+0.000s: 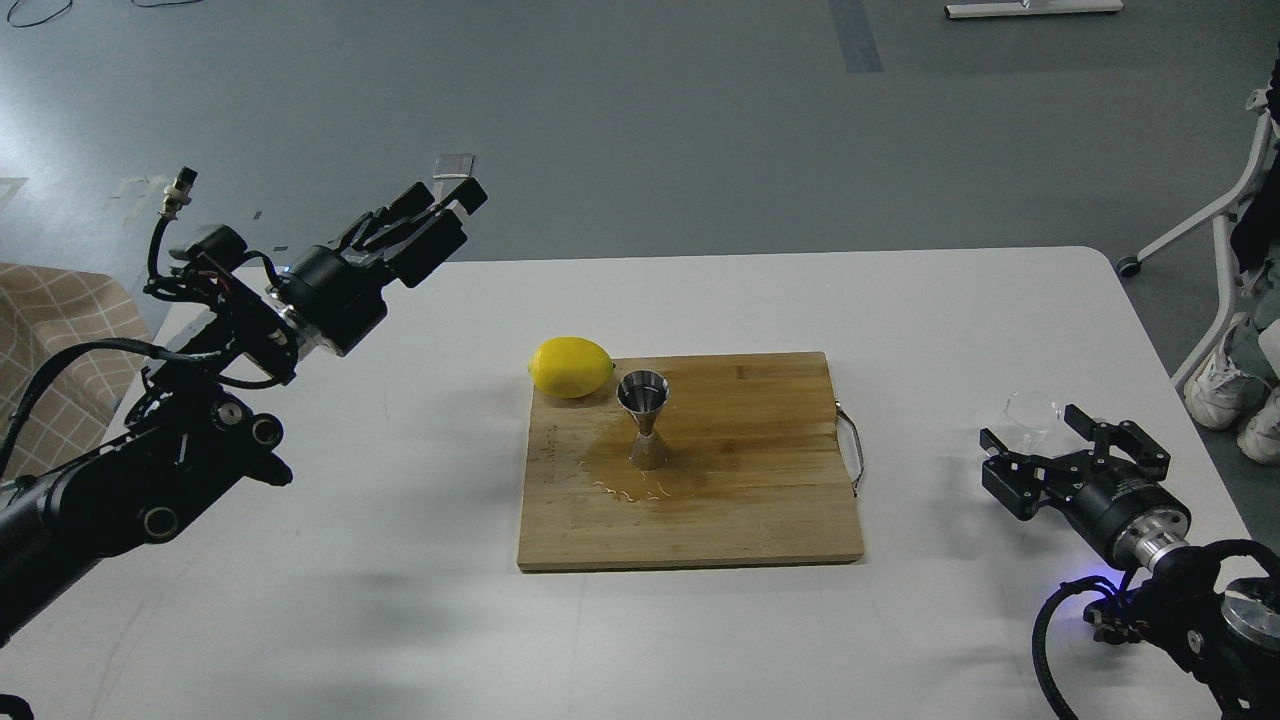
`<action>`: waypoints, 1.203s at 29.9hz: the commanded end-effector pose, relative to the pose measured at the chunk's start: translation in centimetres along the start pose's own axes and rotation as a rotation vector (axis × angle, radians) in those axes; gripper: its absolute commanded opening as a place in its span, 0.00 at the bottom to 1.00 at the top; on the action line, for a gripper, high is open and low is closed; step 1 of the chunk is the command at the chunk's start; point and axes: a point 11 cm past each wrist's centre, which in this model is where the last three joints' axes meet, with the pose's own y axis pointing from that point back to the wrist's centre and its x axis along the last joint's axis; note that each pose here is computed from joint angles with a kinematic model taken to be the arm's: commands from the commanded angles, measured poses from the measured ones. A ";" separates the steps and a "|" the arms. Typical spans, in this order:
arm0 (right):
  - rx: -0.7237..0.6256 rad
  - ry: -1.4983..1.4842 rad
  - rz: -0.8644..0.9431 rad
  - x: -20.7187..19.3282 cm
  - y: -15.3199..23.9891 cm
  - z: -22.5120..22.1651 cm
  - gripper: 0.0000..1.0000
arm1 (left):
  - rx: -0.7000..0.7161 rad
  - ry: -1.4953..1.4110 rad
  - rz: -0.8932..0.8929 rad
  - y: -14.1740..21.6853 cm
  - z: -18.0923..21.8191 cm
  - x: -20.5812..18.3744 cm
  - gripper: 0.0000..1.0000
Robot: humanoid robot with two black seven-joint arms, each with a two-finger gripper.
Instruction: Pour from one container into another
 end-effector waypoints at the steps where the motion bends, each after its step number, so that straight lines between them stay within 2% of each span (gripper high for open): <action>1: -0.013 0.009 -0.014 -0.5 0.2 0.1 0.96 | -0.002 0.005 -0.007 -0.1 0.0 0.1 0.98; 22: 0.009 0.106 -0.074 -4.3 1.4 -3.3 0.97 | -0.002 0.008 -0.008 -0.1 0.1 0.0 0.98; 30: -0.004 0.167 -0.146 -8.5 -0.2 -3.8 0.97 | -0.004 0.004 -0.007 -0.2 0.1 0.2 0.98; 36: -0.007 0.347 -0.206 -14.7 -1.1 -5.7 0.98 | -0.006 0.003 -0.006 -0.3 0.2 0.4 0.98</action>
